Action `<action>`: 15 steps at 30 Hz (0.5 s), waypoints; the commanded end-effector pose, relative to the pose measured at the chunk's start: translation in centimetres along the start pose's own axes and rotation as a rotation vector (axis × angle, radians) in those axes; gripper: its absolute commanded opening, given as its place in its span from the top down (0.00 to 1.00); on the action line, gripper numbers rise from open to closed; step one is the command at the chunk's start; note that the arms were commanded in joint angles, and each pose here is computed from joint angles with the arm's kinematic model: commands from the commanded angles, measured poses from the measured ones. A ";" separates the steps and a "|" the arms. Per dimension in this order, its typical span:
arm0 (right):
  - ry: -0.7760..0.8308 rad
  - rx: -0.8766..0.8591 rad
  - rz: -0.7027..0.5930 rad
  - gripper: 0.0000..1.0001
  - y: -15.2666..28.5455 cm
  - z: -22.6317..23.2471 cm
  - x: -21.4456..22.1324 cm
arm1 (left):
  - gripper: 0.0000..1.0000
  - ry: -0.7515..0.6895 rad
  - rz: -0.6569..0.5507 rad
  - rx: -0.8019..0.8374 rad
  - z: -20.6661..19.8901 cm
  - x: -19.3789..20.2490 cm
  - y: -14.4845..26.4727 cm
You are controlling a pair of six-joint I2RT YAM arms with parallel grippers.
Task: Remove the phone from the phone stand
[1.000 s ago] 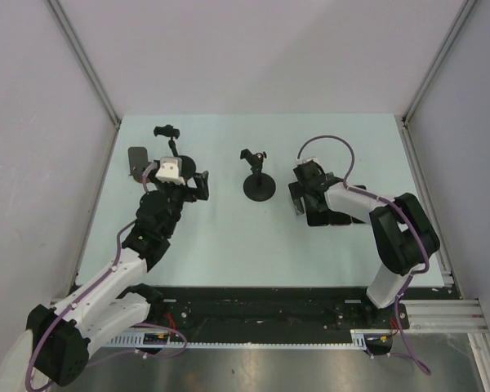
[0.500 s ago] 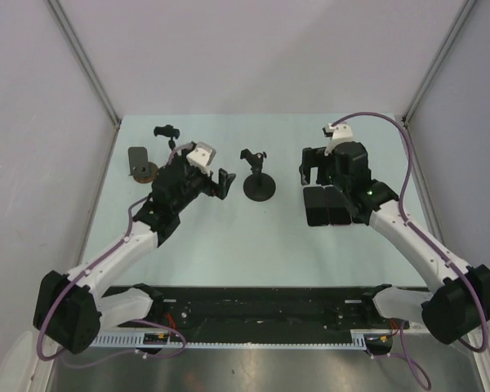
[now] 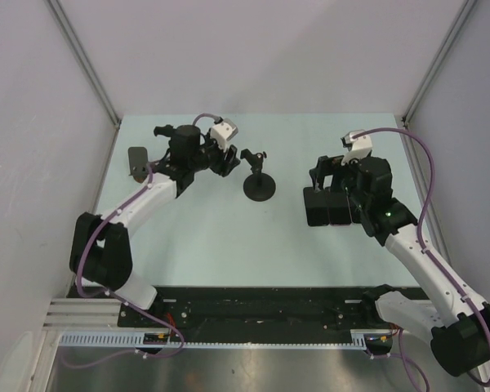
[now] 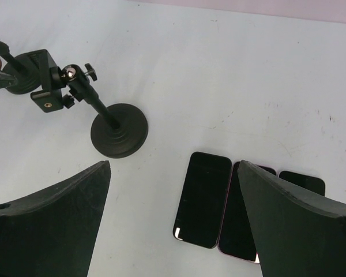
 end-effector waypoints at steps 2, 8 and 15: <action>0.021 -0.052 -0.048 0.03 0.3 -0.4 -1.0 | 0.43 -0.085 -0.024 0.148 1.2 -1.0 -1.9; -0.001 -0.044 -0.063 0.03 0.2 -1.1 -1.0 | 0.45 -0.072 0.010 0.229 1.7 -1.2 -3.3; -0.007 -0.042 -0.065 0.03 0.0 -1.5 -1.0 | 0.60 -0.057 0.009 0.242 2.3 -1.6 -4.3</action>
Point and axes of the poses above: each gripper's point midway between its finger pads, its own y axis back along the fingers, its own z axis along the line the jaws close on, x = y × z, the point moved 9 cm from there along y, back along the fingers, and after that the axes turned 13 degrees about -y, right-handed, at the moved point
